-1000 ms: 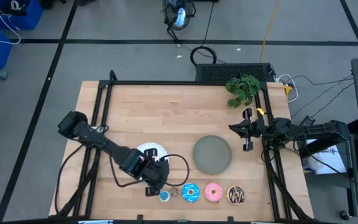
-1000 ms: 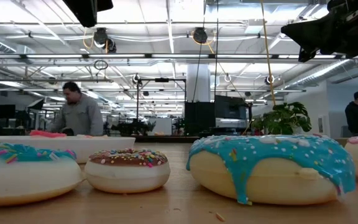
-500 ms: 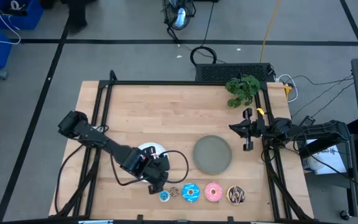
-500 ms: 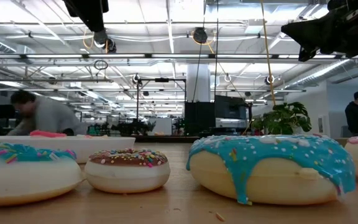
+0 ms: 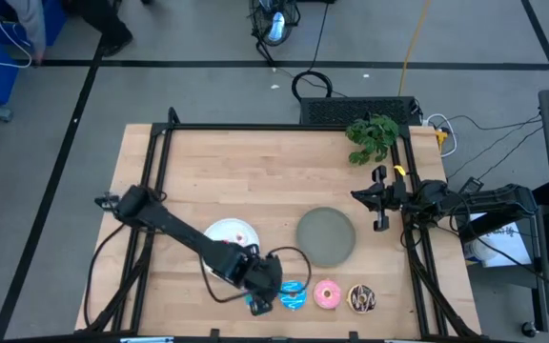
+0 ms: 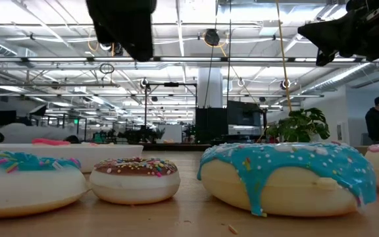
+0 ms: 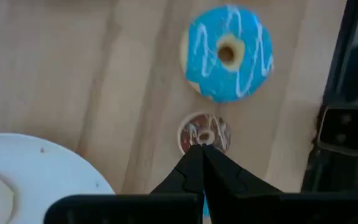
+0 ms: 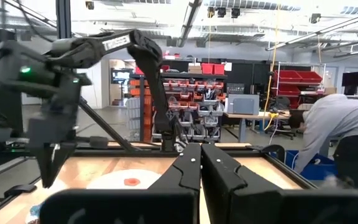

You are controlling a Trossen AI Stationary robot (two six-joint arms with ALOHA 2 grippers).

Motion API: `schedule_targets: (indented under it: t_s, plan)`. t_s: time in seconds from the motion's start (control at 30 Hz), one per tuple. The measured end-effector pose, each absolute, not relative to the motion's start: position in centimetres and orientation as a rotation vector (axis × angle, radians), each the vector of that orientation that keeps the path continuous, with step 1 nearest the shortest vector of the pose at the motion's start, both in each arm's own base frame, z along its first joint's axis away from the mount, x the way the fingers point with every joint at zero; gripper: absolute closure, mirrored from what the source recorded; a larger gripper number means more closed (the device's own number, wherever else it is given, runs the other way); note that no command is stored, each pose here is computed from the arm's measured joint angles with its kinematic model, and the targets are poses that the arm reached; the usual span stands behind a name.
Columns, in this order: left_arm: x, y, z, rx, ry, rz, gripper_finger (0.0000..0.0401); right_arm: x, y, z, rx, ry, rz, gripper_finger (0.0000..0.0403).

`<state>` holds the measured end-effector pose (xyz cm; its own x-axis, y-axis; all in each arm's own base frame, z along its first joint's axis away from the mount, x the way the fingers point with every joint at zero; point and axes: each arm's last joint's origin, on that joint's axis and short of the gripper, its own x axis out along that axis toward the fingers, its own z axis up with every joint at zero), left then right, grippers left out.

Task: Pick & Place donuts
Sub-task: Put the small blue donut on the white plate

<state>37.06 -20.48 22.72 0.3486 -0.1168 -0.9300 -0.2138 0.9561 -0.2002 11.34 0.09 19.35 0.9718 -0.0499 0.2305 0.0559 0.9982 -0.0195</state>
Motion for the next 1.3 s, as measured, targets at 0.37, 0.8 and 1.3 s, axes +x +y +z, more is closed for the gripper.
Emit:
schedule_targets:
  t_s: [0.37, 0.8, 1.3]
  plan:
    - [35.4, -23.8, 22.6, -0.170, 1.253, 0.115, 0.0353, 11.3, 0.1, 19.3, -0.027, -0.231, -0.052, 0.0403]
    - [34.4, -25.7, 22.7, -0.291, 1.253, 0.116, 0.0306, 11.3, 0.1, 19.7, -0.051, -0.263, -0.056, 0.0403]
    - [35.3, -27.2, 19.7, -0.137, 1.271, -0.029, 0.0102, 11.2, 0.1, 19.8, -0.061, -0.283, -0.059, 0.0403]
